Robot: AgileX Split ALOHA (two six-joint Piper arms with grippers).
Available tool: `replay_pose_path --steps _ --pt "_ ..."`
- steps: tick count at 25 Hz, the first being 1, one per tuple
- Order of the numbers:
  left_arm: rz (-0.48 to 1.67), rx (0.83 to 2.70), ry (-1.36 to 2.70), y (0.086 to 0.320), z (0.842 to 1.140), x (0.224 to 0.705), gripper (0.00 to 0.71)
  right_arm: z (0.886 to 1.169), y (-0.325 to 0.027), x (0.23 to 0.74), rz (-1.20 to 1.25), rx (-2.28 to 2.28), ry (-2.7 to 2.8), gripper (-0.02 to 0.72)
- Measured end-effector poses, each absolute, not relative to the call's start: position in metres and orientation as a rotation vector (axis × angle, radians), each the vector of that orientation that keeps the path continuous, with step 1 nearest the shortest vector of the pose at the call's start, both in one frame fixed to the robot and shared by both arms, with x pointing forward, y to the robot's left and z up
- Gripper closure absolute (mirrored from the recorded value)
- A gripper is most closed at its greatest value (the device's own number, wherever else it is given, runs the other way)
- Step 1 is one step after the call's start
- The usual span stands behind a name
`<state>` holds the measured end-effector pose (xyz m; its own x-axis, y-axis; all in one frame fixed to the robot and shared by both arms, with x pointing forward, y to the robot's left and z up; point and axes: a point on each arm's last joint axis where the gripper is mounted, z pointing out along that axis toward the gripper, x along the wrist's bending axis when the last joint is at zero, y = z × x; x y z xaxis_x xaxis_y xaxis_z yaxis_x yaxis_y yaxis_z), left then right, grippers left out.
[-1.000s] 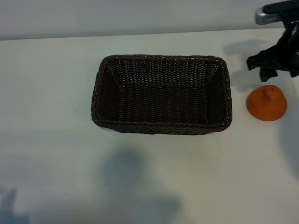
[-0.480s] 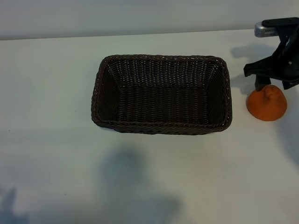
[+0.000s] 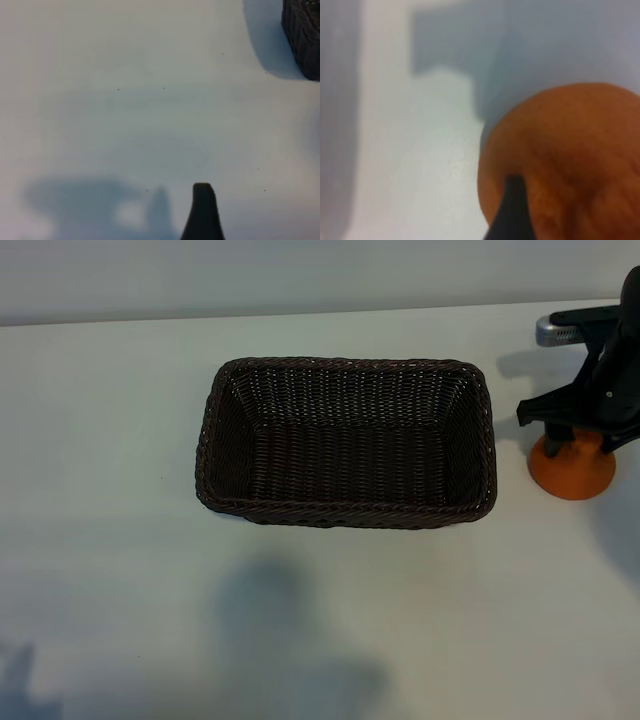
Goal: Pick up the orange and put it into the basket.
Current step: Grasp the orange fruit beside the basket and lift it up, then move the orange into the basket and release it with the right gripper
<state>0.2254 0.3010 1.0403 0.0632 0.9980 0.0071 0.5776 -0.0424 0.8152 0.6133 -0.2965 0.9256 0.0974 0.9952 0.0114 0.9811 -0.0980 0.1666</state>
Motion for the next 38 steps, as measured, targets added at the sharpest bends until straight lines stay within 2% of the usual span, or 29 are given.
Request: replay_pose_path --steps 2,6,7,12,16,20,28,38 --pt "0.826 1.696 1.586 0.301 1.040 0.225 0.145 0.922 -0.297 0.613 0.162 2.248 2.037 0.247" --pt "0.826 1.695 1.586 0.301 1.040 0.225 0.145 0.923 -0.297 0.612 0.143 2.255 2.044 0.567" --pt "0.827 1.695 1.587 0.301 1.040 0.225 0.145 0.923 -0.297 0.612 0.138 2.251 2.046 0.595" --pt "0.827 1.695 1.587 0.301 1.040 0.225 0.145 0.924 -0.298 0.611 0.124 2.245 2.054 0.597" --pt "0.828 1.695 1.587 0.301 1.040 0.225 0.145 0.935 -0.298 0.609 0.138 2.230 2.053 0.597" --pt "0.828 1.695 1.587 0.301 1.040 0.225 0.145 0.957 -0.298 0.609 0.151 2.215 2.054 0.611" --pt "0.828 1.695 1.587 0.301 1.040 0.225 0.145 1.028 -0.298 0.606 0.248 2.168 2.003 0.612" --pt "0.827 1.692 1.590 0.301 1.040 0.225 0.146 1.050 -0.289 0.602 0.263 2.135 2.030 0.612"
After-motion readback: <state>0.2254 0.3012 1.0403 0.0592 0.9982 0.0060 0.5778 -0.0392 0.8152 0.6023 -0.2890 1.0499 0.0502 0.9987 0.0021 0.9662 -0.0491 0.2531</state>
